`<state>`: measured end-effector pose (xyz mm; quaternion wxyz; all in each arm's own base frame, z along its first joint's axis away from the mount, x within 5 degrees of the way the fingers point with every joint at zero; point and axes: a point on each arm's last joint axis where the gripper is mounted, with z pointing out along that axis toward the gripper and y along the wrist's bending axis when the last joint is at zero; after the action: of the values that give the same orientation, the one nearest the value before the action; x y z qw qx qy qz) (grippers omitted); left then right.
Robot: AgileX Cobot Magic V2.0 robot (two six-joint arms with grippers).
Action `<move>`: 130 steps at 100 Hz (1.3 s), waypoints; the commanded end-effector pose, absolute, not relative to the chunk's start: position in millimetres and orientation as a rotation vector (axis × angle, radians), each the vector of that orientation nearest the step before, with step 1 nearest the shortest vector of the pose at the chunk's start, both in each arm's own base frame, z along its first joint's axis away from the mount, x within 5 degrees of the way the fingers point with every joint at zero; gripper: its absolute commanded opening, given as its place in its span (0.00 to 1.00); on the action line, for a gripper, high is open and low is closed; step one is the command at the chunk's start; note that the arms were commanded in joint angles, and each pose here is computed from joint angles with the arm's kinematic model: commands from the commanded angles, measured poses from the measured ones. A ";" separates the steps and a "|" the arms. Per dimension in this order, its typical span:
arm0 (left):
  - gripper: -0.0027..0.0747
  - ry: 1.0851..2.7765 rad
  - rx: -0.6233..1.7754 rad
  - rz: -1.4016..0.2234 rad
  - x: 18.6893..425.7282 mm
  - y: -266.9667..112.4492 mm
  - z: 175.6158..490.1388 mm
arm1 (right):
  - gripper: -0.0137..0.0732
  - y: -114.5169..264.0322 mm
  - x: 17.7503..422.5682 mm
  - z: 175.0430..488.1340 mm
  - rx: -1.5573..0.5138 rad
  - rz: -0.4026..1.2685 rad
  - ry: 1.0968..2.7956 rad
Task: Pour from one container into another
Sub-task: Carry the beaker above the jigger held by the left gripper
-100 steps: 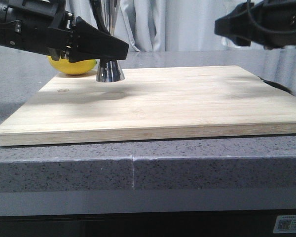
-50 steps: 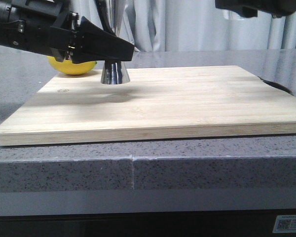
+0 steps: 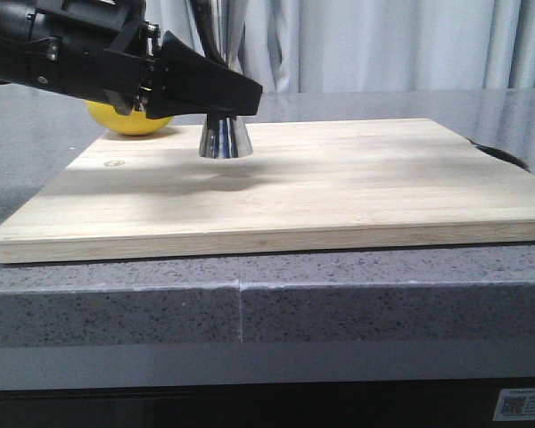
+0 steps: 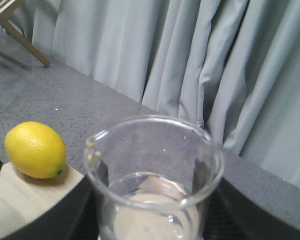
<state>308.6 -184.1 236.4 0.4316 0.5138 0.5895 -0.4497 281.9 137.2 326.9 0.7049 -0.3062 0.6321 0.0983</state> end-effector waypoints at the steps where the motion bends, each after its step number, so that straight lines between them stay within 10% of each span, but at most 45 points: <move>1: 0.01 1.312 1.253 -1.202 298.8 -187.5 272.1 | 0.36 141.8 273.9 363.0 -0.676 0.233 1.252; 130: 0.01 1.294 1.296 -1.235 290.6 -197.9 271.5 | 0.36 164.8 262.7 361.7 -0.923 0.153 1.199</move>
<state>301.3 -194.1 235.4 0.4180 0.5284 0.5814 -0.4561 270.6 165.0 332.8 0.6815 -0.4284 0.5904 0.0586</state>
